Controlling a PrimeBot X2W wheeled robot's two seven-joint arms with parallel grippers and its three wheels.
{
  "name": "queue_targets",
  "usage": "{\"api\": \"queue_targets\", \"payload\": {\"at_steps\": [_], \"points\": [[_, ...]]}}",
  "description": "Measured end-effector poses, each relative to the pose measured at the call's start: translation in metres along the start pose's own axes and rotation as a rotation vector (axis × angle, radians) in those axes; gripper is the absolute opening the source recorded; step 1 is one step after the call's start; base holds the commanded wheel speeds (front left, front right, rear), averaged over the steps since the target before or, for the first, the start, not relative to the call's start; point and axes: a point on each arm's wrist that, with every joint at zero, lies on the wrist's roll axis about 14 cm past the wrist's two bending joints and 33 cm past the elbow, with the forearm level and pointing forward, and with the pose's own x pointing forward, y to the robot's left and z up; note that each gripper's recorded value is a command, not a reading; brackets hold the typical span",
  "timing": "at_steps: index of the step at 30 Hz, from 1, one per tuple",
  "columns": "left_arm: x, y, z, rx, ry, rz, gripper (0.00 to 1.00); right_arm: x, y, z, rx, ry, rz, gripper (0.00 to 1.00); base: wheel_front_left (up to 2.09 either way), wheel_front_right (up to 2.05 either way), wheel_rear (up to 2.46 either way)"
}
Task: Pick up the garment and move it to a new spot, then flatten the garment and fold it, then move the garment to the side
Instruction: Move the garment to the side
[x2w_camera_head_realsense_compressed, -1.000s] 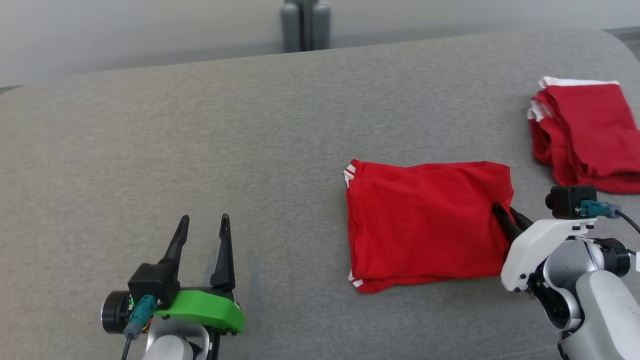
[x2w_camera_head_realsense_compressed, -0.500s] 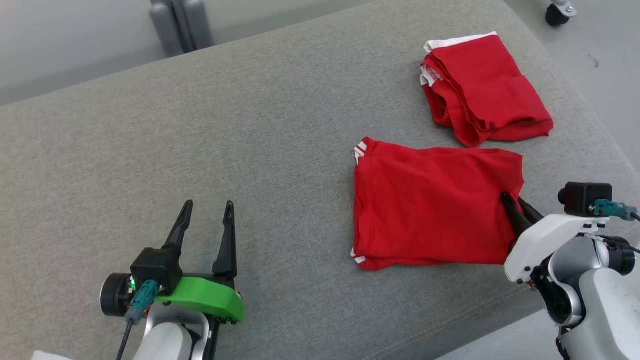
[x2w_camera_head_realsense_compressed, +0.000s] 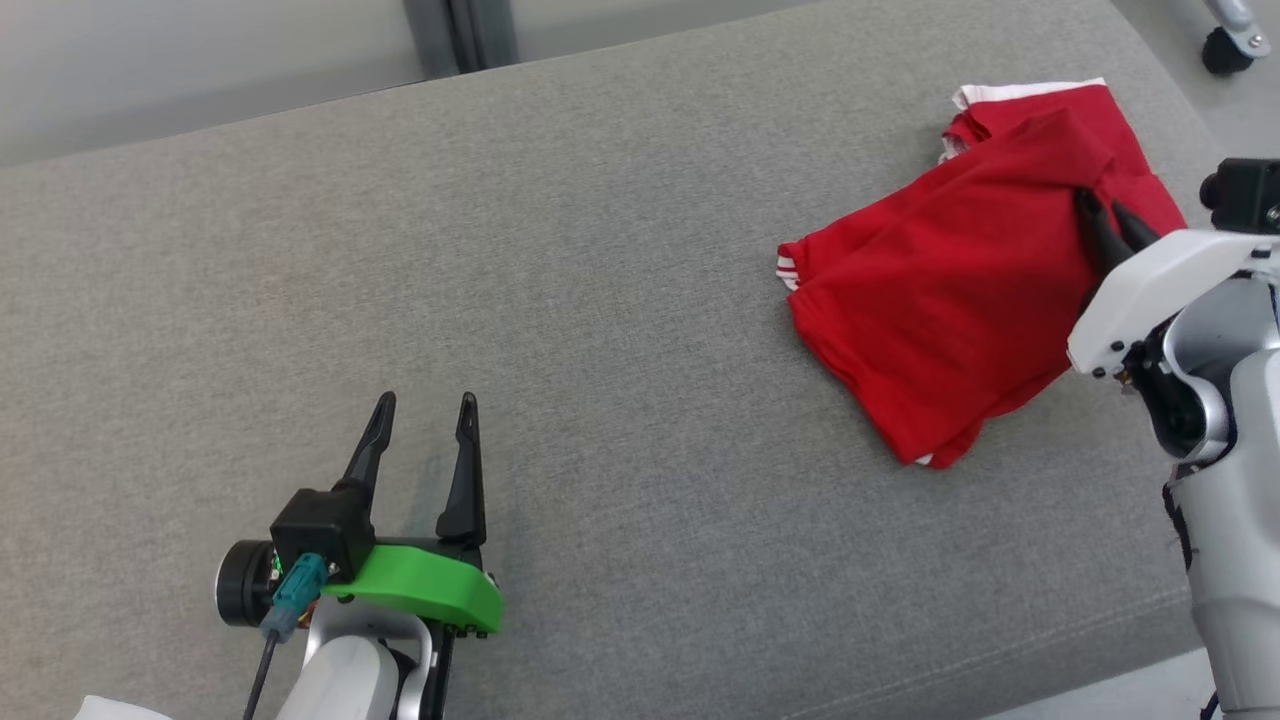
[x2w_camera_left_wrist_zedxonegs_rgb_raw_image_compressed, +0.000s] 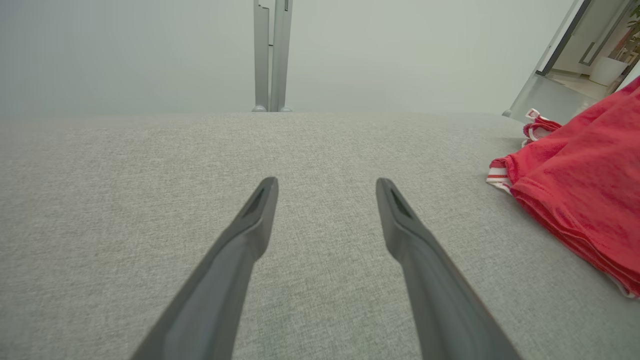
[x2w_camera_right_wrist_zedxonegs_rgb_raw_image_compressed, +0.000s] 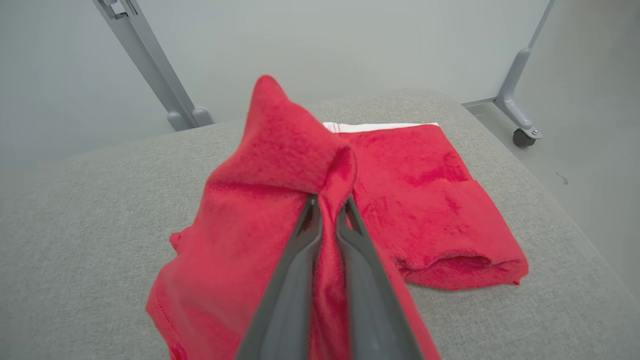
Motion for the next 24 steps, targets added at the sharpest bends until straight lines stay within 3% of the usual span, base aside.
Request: {"api": "queue_targets", "payload": {"at_steps": [13,24], "points": [[-0.026,0.039,0.013,-0.006,-0.038,0.139,1.0,0.037,-0.002,0.044,-0.038,-0.016,-0.026,0.0,0.0,0.0,0.0],[-0.027,0.043,0.009,-0.002,-0.031,0.146,1.0,0.034,-0.059,0.049,-0.123,0.073,-0.164,0.0,0.0,0.0,0.0]]}}
